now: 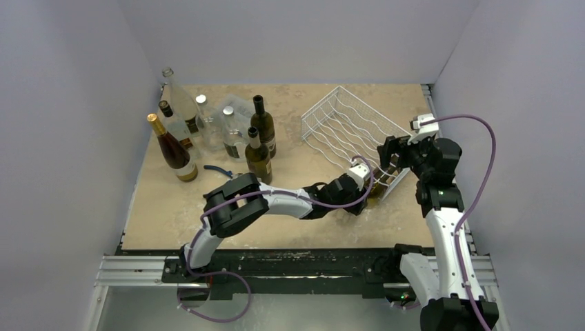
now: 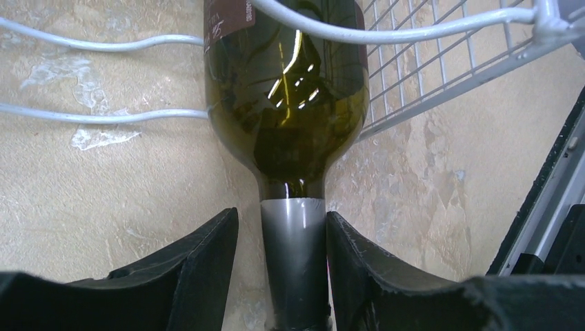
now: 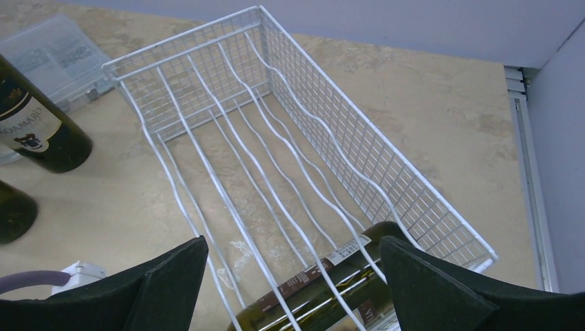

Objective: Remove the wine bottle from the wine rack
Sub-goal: Adjust the wine rack at the center of the board, then pick up the wine bottle from the wine rack.

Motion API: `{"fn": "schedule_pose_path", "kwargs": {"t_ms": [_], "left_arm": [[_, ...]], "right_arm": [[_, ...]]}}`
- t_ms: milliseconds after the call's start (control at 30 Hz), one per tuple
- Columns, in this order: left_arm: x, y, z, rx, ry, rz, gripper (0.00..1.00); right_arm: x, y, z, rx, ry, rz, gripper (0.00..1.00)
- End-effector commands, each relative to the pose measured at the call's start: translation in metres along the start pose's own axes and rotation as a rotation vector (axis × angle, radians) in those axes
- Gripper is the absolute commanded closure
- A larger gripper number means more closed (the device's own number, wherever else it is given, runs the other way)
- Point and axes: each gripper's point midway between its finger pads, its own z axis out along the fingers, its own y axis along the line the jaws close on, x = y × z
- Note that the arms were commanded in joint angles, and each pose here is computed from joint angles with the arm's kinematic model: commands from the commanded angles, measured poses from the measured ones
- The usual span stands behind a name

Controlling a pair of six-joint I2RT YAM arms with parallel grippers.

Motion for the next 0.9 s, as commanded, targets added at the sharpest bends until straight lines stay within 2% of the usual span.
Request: {"fn": "schedule_pose_path", "kwargs": {"t_ms": [0, 533, 767, 833, 867], "left_arm": [[-0.012, -0.008, 0.005, -0.013, -0.018, 0.014, 0.51], [-0.006, -0.01, 0.012, -0.048, 0.033, 0.052, 0.52], [-0.002, -0.011, 0.016, -0.039, 0.044, 0.057, 0.57], [-0.002, -0.011, 0.016, -0.038, 0.043, 0.064, 0.61], [-0.003, -0.01, 0.015, -0.037, 0.043, 0.068, 0.66]], "right_arm": [[-0.016, -0.009, -0.002, 0.064, -0.066, 0.015, 0.01], [-0.016, -0.01, -0.003, 0.067, -0.07, 0.018, 0.01], [-0.017, -0.009, -0.003, 0.067, -0.072, 0.017, 0.01], [-0.017, -0.009, -0.003, 0.065, -0.071, 0.018, 0.01], [-0.017, -0.009, -0.003, 0.065, -0.072, 0.018, 0.01]]}}
